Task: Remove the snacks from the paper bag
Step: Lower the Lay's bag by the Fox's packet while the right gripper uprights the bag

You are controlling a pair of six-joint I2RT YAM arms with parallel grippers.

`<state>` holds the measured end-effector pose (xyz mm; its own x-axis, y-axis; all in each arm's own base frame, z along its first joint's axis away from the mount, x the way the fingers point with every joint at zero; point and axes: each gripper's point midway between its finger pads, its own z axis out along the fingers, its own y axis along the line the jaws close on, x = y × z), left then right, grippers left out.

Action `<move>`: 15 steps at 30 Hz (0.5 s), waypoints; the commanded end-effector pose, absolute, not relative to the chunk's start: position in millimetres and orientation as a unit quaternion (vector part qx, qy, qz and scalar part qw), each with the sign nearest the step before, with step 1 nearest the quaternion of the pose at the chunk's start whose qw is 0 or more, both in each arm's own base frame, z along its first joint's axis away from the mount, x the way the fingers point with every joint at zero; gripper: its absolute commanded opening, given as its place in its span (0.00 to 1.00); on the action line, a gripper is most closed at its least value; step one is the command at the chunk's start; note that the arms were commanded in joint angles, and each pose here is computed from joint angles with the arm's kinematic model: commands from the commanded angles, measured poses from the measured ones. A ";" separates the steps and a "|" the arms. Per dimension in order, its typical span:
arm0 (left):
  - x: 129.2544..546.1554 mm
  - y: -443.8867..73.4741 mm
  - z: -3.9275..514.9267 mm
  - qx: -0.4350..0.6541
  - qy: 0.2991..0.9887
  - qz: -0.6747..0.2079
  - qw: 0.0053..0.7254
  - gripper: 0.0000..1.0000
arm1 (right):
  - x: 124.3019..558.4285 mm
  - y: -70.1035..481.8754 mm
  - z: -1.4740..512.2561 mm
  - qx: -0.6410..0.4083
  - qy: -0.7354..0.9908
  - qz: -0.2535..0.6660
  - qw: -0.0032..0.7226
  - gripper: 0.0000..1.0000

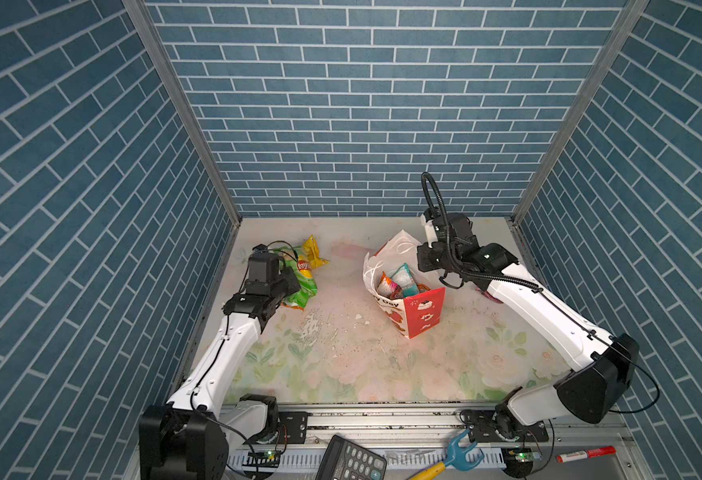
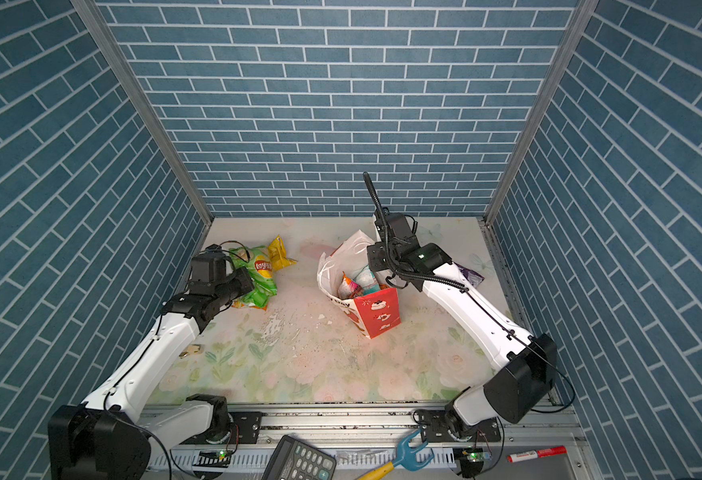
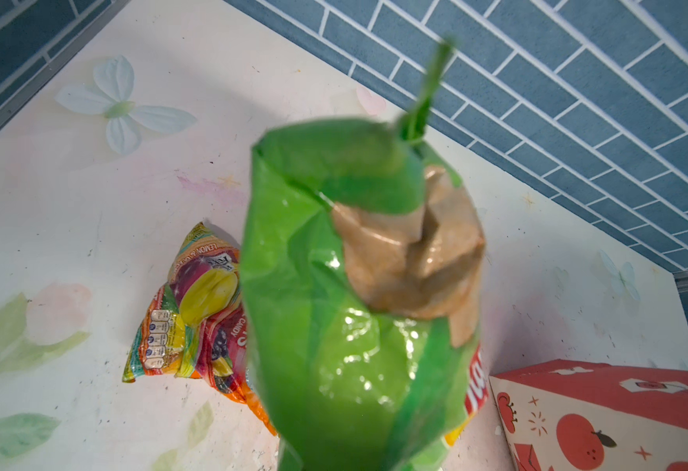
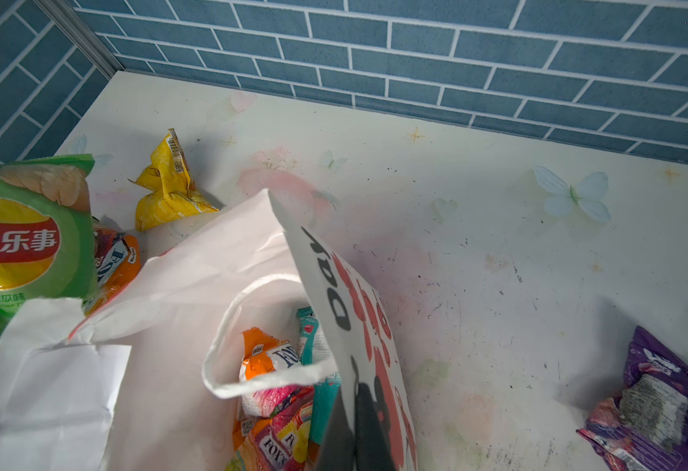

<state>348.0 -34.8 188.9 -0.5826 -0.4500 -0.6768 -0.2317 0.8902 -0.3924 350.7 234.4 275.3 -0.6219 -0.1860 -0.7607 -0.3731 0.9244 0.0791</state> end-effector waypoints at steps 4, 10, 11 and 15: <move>375.0 -14.9 212.2 -0.210 0.855 -0.129 0.456 0.00 | 346.7 233.0 279.6 -0.136 0.889 0.138 0.414 0.00; 403.1 -1.6 204.2 -0.222 0.856 -0.125 0.450 0.00 | 344.2 230.1 276.1 -0.131 0.890 0.140 0.413 0.00; 406.4 0.9 202.3 -0.224 0.855 -0.120 0.451 0.00 | 343.9 229.4 276.7 -0.129 0.890 0.140 0.415 0.00; 418.7 8.6 191.5 -0.229 0.858 -0.110 0.446 0.00 | 343.8 226.9 273.4 -0.126 0.891 0.136 0.415 0.00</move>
